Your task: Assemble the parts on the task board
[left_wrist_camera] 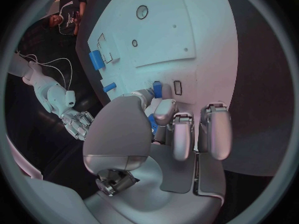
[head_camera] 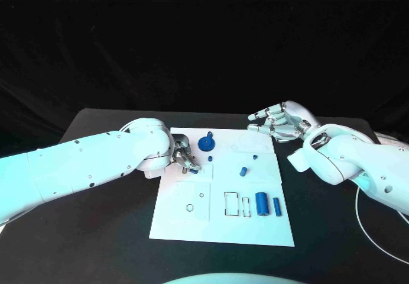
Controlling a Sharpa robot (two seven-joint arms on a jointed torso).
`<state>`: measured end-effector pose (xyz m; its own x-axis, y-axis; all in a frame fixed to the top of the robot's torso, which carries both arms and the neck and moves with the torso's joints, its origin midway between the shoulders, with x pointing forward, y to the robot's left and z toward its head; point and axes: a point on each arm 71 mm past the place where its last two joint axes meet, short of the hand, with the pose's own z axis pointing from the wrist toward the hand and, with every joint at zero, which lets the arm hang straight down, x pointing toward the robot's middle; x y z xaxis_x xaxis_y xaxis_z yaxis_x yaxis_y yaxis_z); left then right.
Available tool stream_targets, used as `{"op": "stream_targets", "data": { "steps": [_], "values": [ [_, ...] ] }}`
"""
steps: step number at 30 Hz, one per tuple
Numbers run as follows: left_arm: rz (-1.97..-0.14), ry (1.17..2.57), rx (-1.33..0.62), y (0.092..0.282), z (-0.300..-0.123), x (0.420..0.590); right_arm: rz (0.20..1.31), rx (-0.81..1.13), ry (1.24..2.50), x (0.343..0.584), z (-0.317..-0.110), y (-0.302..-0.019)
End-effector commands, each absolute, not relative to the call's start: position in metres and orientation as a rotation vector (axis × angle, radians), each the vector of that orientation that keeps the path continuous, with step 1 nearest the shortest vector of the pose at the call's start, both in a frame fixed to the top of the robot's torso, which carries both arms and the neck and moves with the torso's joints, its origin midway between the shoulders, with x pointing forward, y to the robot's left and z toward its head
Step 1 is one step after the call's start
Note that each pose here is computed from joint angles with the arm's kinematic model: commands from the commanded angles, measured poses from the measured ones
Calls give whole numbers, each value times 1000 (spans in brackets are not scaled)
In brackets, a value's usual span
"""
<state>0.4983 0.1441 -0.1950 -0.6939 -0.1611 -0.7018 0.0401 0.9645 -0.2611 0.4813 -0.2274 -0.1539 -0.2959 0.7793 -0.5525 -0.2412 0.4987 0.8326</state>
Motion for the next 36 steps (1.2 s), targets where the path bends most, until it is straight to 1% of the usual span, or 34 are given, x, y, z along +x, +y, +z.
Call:
{"op": "stream_targets", "data": {
  "steps": [1,16,36],
  "values": [
    [-316,2348,-52,142,-200,496,1098,464,1572,480,-154,-225],
    [-301,2376,-30,140,-204,498,1101,463,1574,479,-154,-223],
    [-295,2363,-56,139,-205,504,1106,466,1591,477,-159,-221]
  ]
}}
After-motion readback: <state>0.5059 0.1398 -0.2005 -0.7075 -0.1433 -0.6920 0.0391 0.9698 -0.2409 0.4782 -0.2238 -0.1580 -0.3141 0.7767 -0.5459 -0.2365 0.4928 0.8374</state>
